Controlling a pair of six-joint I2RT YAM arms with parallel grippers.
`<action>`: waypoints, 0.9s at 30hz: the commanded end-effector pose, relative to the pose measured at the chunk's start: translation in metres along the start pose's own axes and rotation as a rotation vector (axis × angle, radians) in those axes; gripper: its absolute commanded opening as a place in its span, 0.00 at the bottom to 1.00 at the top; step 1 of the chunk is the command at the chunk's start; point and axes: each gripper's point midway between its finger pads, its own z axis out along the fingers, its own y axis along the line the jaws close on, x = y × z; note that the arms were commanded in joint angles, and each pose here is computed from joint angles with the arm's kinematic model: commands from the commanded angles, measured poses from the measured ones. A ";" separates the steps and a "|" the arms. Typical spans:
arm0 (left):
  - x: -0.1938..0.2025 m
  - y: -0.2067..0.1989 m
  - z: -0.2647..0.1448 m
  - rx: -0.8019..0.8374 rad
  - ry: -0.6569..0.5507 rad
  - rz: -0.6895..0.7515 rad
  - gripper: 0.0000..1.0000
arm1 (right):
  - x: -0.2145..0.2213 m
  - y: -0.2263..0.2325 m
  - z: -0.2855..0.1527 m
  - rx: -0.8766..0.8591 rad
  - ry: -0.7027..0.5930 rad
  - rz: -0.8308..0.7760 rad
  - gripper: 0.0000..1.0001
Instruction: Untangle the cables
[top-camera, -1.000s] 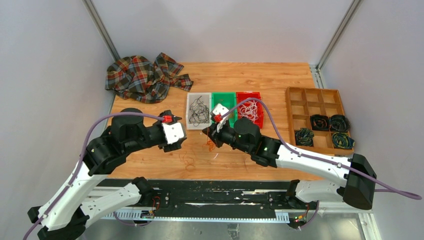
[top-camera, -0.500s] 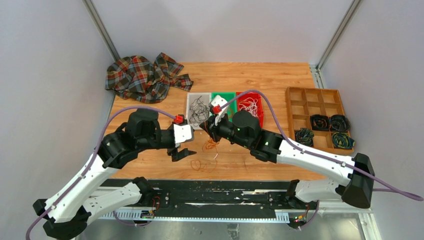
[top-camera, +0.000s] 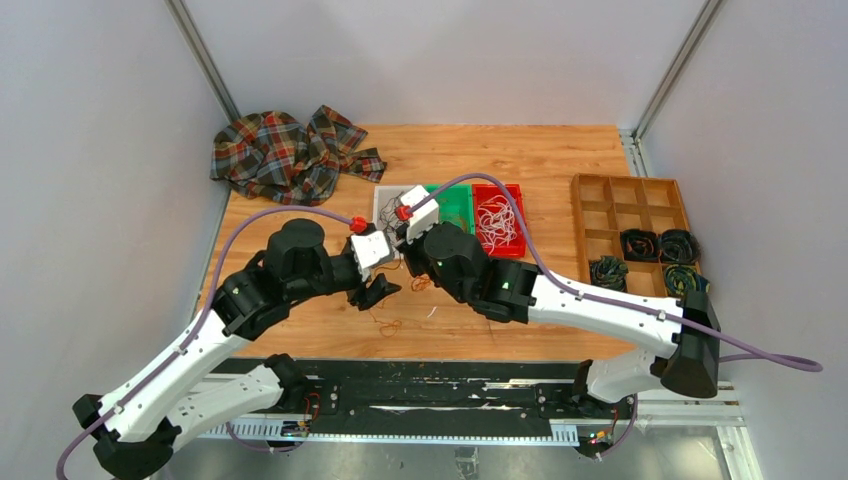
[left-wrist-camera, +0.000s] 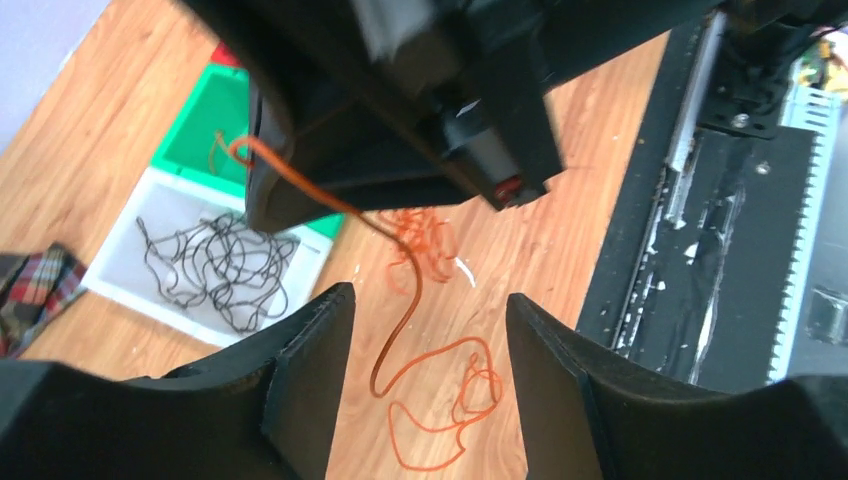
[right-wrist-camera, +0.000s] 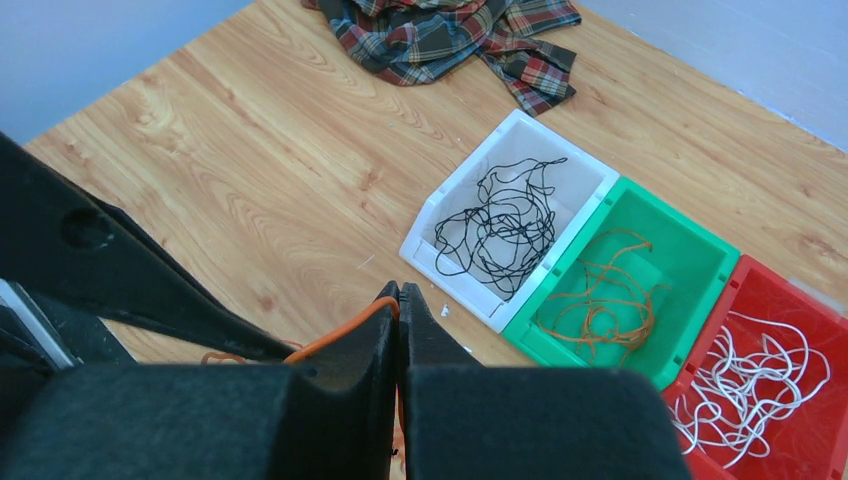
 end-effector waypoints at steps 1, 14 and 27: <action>0.007 0.022 -0.003 -0.122 0.005 0.100 0.55 | -0.023 -0.003 -0.007 0.031 -0.058 0.061 0.01; -0.016 0.012 -0.019 -0.033 0.000 0.264 0.01 | -0.003 0.000 -0.011 -0.002 -0.044 0.123 0.01; -0.137 0.028 -0.078 -0.135 -0.186 0.496 0.01 | 0.058 -0.014 -0.010 0.039 0.028 0.146 0.04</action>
